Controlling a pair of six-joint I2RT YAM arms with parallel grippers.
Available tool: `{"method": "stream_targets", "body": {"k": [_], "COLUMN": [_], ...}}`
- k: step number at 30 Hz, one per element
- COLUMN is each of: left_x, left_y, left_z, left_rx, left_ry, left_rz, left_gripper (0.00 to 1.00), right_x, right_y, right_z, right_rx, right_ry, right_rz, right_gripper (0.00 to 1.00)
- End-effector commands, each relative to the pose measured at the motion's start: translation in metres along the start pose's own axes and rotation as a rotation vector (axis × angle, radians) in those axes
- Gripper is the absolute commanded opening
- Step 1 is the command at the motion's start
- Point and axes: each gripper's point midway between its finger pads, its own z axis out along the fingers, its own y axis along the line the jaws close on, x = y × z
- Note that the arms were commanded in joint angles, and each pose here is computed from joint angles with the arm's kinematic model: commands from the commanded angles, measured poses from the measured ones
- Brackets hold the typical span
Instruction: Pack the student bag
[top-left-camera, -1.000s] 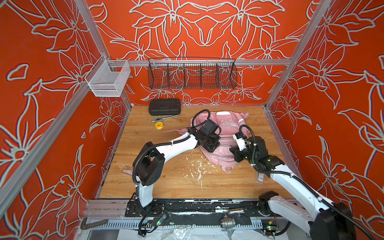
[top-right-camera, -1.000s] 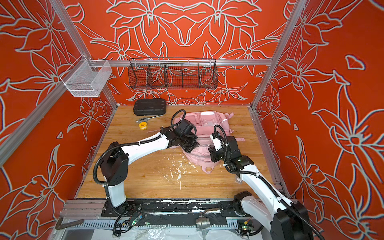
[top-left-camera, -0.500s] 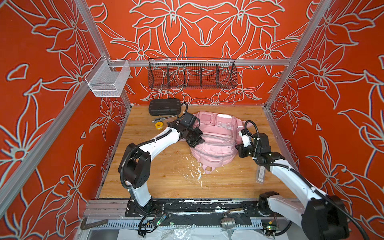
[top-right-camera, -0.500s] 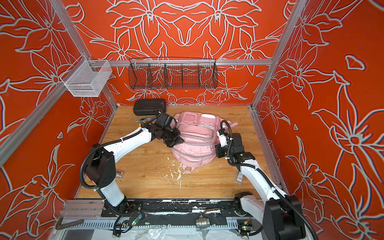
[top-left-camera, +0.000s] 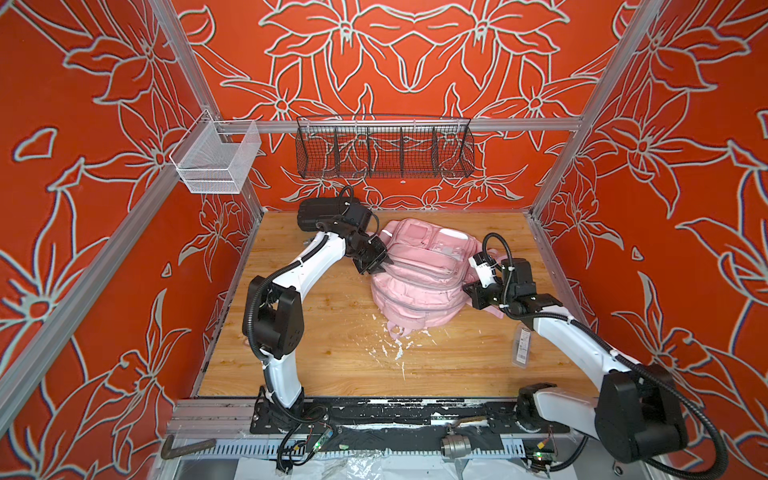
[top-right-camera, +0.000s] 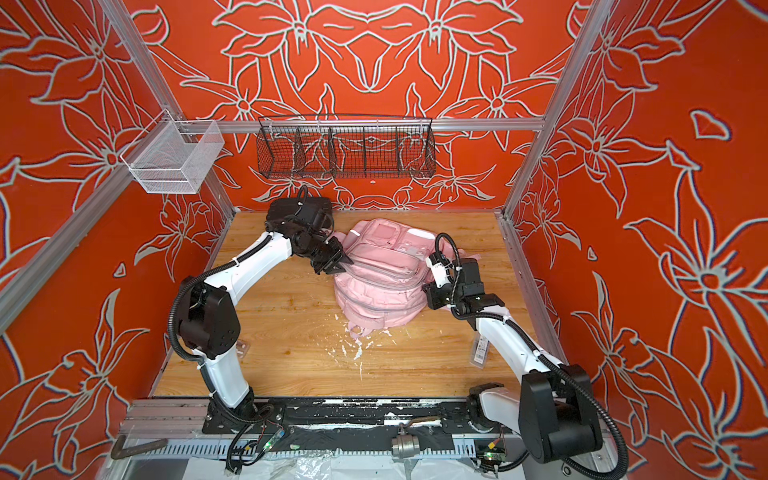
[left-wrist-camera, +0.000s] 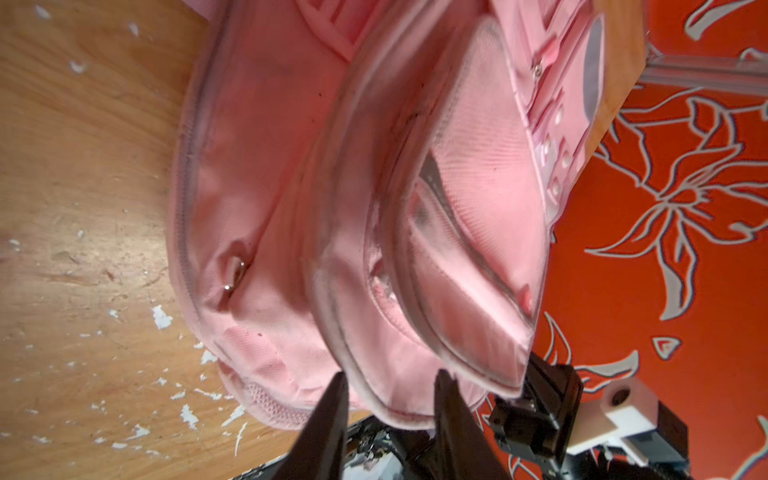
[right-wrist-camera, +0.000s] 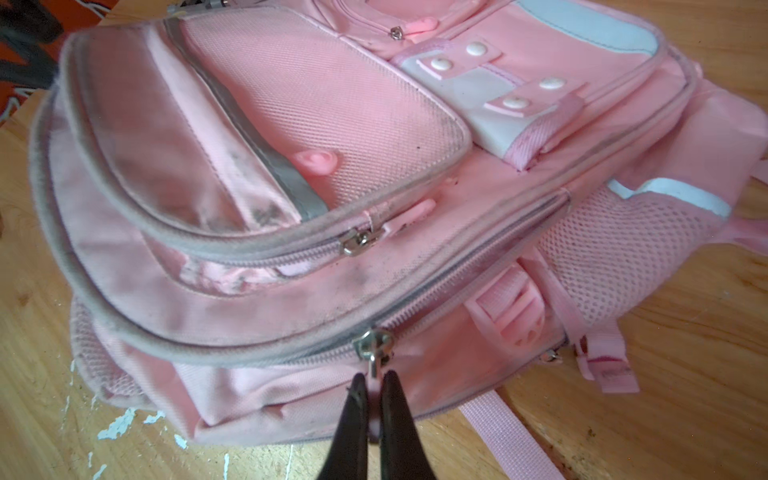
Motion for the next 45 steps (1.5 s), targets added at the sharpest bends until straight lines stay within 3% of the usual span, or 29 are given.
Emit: {"method": "stream_targets", "body": {"k": [1, 11, 19, 25, 27, 31, 32, 39, 45], "left_x": [0.017, 0.1, 0.114, 0.113, 0.113, 0.109, 0.109, 0.097, 0.099], "left_y": [0.001, -0.038, -0.055, -0.049, -0.045, -0.042, -0.041, -0.021, -0.016], "left_z": [-0.002, 0.02, 0.066, 0.083, 0.087, 0.08, 0.076, 0.038, 0.033], "left_rx": [0.009, 0.094, 0.093, 0.053, 0.038, 0.045, 0.048, 0.063, 0.088], "left_ry": [-0.039, -0.104, -0.051, -0.046, -0.046, -0.062, -0.068, -0.111, -0.103], "left_rz": [-0.069, -0.119, -0.122, -0.128, -0.13, -0.131, -0.125, -0.121, -0.134], "left_gripper": [0.43, 0.46, 0.38, 0.34, 0.29, 0.02, 0.0, 0.0, 0.0], "right_x": [-0.008, 0.001, 0.003, -0.002, -0.003, -0.002, -0.001, -0.003, -0.008], "right_y": [0.013, 0.015, 0.018, 0.022, 0.023, 0.012, 0.007, -0.037, -0.055], "right_z": [-0.006, -0.006, -0.01, -0.011, -0.012, -0.013, -0.014, -0.011, -0.002], "right_rx": [-0.037, -0.031, -0.041, -0.057, -0.055, 0.011, 0.035, 0.152, 0.197], "right_ry": [-0.041, -0.01, -0.031, -0.048, -0.051, -0.038, -0.036, -0.061, -0.014], "right_rz": [-0.008, 0.004, 0.003, 0.013, 0.011, -0.007, -0.013, -0.001, -0.019], "right_gripper": [0.0, 0.0, 0.0, 0.0, 0.0, 0.0, 0.0, 0.0, 0.0]}}
